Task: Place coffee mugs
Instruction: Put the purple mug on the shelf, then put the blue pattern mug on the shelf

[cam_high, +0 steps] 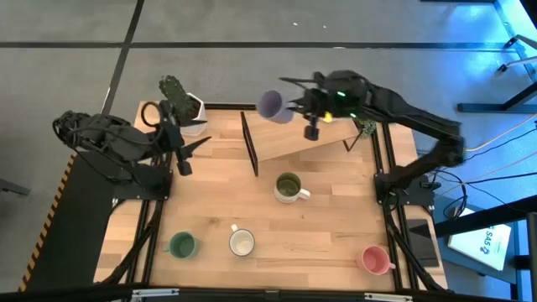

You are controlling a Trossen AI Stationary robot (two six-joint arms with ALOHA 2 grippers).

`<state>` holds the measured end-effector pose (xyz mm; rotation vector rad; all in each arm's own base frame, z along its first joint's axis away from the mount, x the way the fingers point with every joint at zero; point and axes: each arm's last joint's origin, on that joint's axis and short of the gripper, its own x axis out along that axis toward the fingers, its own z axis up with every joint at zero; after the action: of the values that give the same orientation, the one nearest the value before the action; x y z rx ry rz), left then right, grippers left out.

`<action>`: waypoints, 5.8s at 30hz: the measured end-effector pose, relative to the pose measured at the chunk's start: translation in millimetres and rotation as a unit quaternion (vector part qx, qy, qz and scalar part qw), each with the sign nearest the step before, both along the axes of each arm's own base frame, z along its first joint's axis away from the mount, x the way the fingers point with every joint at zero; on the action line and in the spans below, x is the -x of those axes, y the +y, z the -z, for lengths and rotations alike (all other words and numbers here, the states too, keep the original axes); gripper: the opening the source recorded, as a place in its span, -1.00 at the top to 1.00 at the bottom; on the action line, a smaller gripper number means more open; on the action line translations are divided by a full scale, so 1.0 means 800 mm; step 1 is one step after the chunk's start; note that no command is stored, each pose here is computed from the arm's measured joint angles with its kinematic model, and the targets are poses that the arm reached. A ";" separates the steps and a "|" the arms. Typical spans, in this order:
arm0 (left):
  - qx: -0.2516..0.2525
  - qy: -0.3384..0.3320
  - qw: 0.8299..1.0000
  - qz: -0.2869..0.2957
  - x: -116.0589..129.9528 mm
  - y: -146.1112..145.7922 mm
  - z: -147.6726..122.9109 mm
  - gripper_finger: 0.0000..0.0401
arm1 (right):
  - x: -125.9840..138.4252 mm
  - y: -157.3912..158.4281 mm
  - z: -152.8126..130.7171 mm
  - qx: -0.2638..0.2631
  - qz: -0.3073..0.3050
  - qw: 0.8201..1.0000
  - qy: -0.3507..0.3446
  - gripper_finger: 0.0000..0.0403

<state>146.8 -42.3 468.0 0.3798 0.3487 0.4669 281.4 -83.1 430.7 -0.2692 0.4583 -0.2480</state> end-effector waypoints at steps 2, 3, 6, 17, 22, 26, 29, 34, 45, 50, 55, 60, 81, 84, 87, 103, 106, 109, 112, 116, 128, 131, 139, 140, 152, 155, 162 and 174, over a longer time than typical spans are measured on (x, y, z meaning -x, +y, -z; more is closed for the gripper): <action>0.009 -0.009 1.000 -0.003 0.004 0.002 -0.002 0.11 | 0.013 0.003 0.017 -0.004 0.012 0.998 -0.059 0.89; 0.012 -0.013 1.000 -0.004 0.006 0.003 -0.003 0.11 | 0.015 0.003 0.029 -0.007 0.023 0.996 -0.083 0.89; 0.017 -0.025 1.000 -0.007 0.006 0.003 -0.005 0.11 | 0.020 0.003 0.076 -0.033 0.061 0.993 -0.096 0.89; 0.026 -0.032 0.999 -0.009 0.006 0.003 -0.006 0.11 | 0.031 -0.023 0.153 -0.045 0.195 0.972 -0.120 0.89; 0.027 -0.033 0.999 -0.009 0.006 0.003 -0.006 0.11 | 0.036 -0.031 0.166 -0.049 0.224 0.966 -0.120 0.89; 0.027 -0.034 0.999 -0.011 0.005 0.003 -0.005 0.11 | 0.037 -0.029 0.186 -0.070 0.223 0.963 -0.135 0.89; 0.026 -0.035 0.999 -0.016 0.006 0.003 -0.005 0.11 | 0.040 -0.028 0.200 -0.081 0.226 0.956 -0.170 0.89; 0.025 -0.035 0.999 -0.017 0.006 0.003 -0.006 0.11 | 0.045 -0.027 0.213 -0.073 0.232 0.947 -0.210 0.89; 0.026 -0.035 0.999 -0.018 0.005 0.003 -0.006 0.11 | 0.039 -0.030 0.234 -0.064 0.239 0.955 -0.165 0.89; 0.026 -0.035 0.999 -0.018 0.005 0.003 -0.006 0.11 | 0.036 -0.031 0.238 -0.066 0.236 0.956 -0.162 0.89; 0.026 -0.035 0.999 -0.018 0.005 0.003 -0.005 0.11 | 0.036 -0.031 0.238 -0.068 0.236 0.956 -0.160 0.83; 0.026 -0.035 0.999 -0.018 0.005 0.003 -0.005 0.11 | 0.035 -0.030 0.240 -0.072 0.228 0.959 -0.154 0.54; 0.025 -0.035 0.999 -0.018 0.005 0.003 -0.005 0.11 | 0.067 -0.016 0.211 -0.080 0.212 0.963 -0.148 0.08; 0.025 -0.035 0.999 -0.018 0.005 0.003 -0.005 0.11 | 0.066 -0.003 0.207 -0.078 0.195 0.966 -0.152 0.20; 0.025 -0.035 0.999 -0.018 0.005 0.003 -0.005 0.11 | 0.060 0.009 0.209 -0.079 0.174 0.971 -0.144 0.49; 0.024 -0.034 0.999 -0.019 0.006 0.003 -0.005 0.11 | 0.048 0.019 0.224 -0.080 0.201 0.968 -0.128 0.99; 0.024 -0.034 0.999 -0.019 0.006 0.003 -0.005 0.11 | 0.045 0.018 0.228 -0.081 0.201 0.969 -0.119 0.99; 0.024 -0.034 0.999 -0.019 0.006 0.003 -0.005 0.11 | 0.042 0.015 0.231 -0.080 0.204 0.968 -0.123 1.00; 0.024 -0.034 0.999 -0.020 0.006 0.003 -0.005 0.11 | 0.037 0.013 0.235 -0.083 0.198 0.969 -0.123 1.00; 0.023 -0.034 0.999 -0.020 0.006 0.003 -0.005 0.11 | 0.037 0.012 0.237 -0.074 0.216 0.966 -0.120 1.00; 0.023 -0.034 0.999 -0.021 0.006 0.003 -0.005 0.11 | 0.045 -0.014 0.236 -0.063 0.248 0.959 -0.120 1.00; 0.023 -0.034 0.999 -0.021 0.006 0.003 -0.005 0.11 | 0.046 -0.016 0.236 -0.062 0.253 0.958 -0.120 1.00; 0.023 -0.034 0.999 -0.021 0.006 0.003 -0.005 0.11 | 0.048 -0.017 0.236 -0.054 0.285 0.949 -0.124 1.00; 0.023 -0.035 0.999 -0.021 0.006 0.003 -0.005 0.11 | 0.048 -0.018 0.236 -0.054 0.288 0.948 -0.125 1.00; 0.024 -0.035 0.999 -0.021 0.006 0.003 -0.005 0.11 | 0.050 -0.020 0.236 -0.039 0.325 0.938 -0.115 1.00; 0.024 -0.035 0.999 -0.021 0.006 0.003 -0.005 0.11 | 0.049 -0.024 0.229 -0.027 0.327 0.937 -0.116 1.00; 0.025 -0.036 0.999 -0.021 0.006 0.003 -0.005 0.11 | 0.051 -0.037 0.219 -0.023 0.327 0.937 -0.118 1.00; 0.024 -0.035 0.999 -0.021 0.006 0.003 -0.005 0.11 | 0.047 -0.027 0.175 -0.035 0.206 0.967 -0.144 1.00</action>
<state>142.3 -39.6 472.4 0.3081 0.2993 0.5113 244.1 -104.7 290.9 -0.0630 0.2289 -0.6666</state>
